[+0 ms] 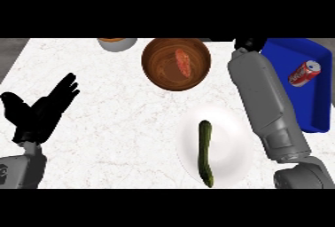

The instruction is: Pick the sweet potato from the plate and place it in the bowl

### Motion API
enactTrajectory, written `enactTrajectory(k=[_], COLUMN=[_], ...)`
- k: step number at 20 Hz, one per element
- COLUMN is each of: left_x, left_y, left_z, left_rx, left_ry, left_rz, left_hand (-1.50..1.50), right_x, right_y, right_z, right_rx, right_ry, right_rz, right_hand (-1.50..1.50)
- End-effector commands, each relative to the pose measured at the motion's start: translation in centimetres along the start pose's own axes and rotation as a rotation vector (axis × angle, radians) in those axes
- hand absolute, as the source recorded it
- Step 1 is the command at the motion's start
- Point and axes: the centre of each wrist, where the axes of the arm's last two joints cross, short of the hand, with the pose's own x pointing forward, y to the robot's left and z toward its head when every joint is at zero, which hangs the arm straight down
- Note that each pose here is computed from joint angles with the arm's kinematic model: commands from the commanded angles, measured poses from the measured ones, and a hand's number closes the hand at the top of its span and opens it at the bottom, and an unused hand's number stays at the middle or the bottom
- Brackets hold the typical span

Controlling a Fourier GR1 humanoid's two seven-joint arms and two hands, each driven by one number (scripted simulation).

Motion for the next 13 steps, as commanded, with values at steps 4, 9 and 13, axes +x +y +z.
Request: enactTrajectory(k=[4, 9, 13], left_x=[-0.4, -0.9, -1.3], left_y=[0.8, 0.1, 1.5], left_z=[0.5, 0.7, 1.2], left_rx=[0.032, 0.014, 0.036], left_ry=[0.029, 0.025, 0.028], left_rz=[0.003, 0.02, 0.001], left_hand=[0.0, 0.0, 0.0], right_x=[2.7, 3.3, 0.2], right_y=[-1.1, -3.3, -3.8], right_z=[3.5, 6.4, 10.9], right_rx=[0.142, 0.2, 0.251], right_ry=[-0.158, -0.167, -0.203], right_rz=[-0.155, -0.325, -0.305], right_hand=[-1.5, -1.5, 1.5])
